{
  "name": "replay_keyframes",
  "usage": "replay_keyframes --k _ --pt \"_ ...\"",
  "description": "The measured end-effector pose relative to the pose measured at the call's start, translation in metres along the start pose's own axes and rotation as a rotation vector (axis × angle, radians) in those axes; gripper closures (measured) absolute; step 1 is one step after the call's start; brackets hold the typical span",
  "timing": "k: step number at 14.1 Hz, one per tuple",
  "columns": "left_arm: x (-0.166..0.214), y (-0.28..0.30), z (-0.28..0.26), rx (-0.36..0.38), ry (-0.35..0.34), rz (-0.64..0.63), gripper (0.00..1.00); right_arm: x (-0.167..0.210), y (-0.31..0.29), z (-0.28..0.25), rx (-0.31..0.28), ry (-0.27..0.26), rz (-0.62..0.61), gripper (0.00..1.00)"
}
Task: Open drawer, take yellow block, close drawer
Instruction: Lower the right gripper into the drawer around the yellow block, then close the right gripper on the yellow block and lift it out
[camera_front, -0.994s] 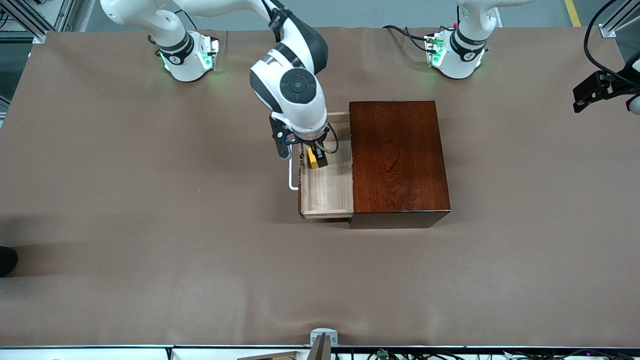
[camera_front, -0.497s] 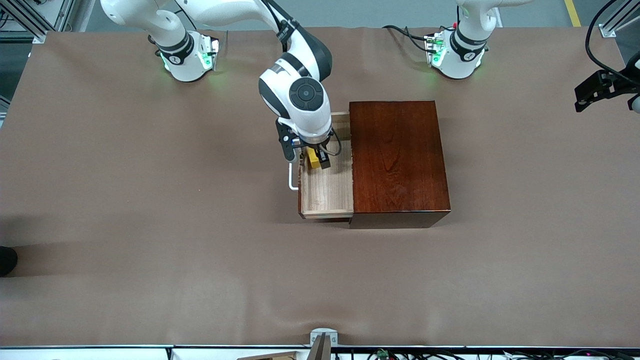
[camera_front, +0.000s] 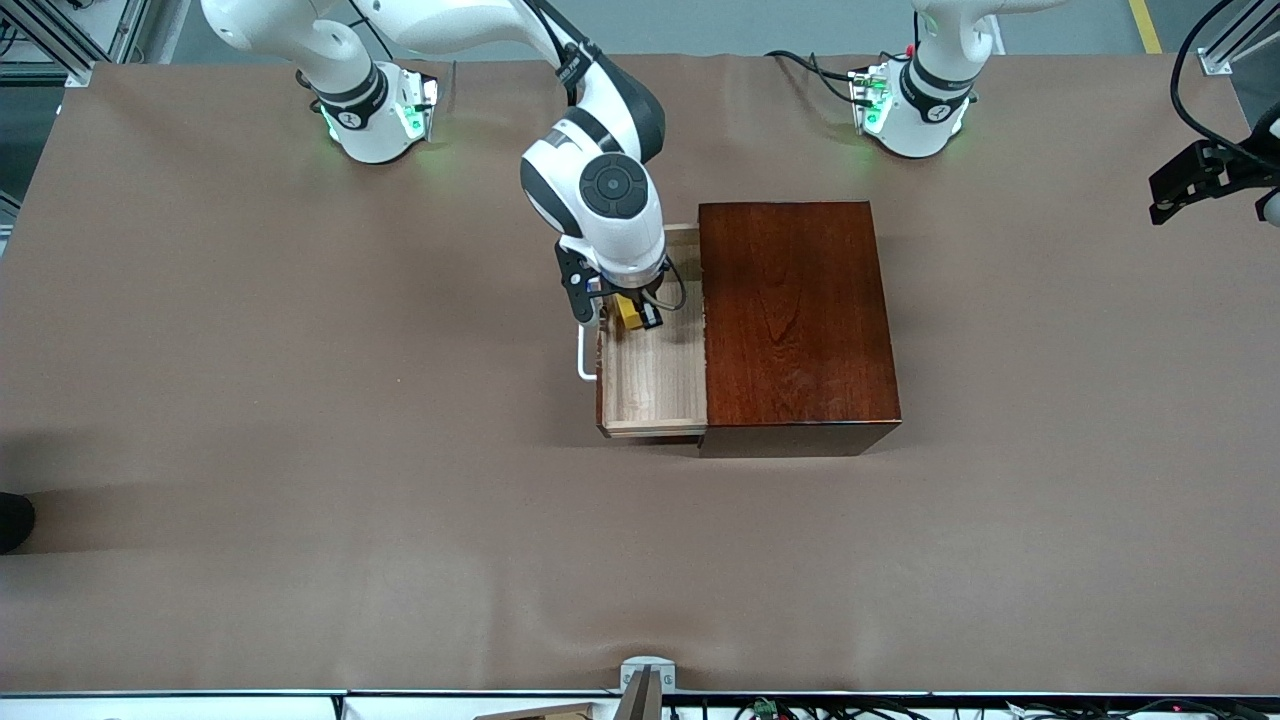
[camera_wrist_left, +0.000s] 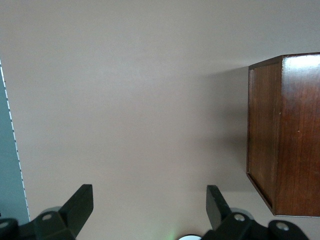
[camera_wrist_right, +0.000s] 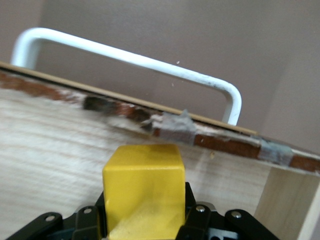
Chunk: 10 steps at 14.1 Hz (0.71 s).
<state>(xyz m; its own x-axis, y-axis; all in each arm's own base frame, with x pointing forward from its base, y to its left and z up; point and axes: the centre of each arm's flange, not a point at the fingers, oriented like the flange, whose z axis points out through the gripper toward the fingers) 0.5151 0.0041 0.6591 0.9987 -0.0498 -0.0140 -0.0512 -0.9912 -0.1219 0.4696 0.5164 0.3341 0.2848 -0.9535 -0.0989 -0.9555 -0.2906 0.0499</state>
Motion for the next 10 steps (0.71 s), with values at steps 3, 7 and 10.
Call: replay_keyframes --k 3,7,10 --pt "-0.001 0.0 -0.002 0.0 0.003 0.0 0.0 0.004 -0.011 -0.047 -0.001 -0.001 0.01 0.44" --pt "-0.004 0.0 -0.006 0.001 0.011 -0.001 0.0 0.018 -0.026 -0.08 0.032 -0.019 0.033 0.44" --pt "-0.004 0.0 -0.006 0.001 0.012 -0.001 0.0 0.033 -0.038 -0.104 0.065 -0.031 -0.039 0.44"
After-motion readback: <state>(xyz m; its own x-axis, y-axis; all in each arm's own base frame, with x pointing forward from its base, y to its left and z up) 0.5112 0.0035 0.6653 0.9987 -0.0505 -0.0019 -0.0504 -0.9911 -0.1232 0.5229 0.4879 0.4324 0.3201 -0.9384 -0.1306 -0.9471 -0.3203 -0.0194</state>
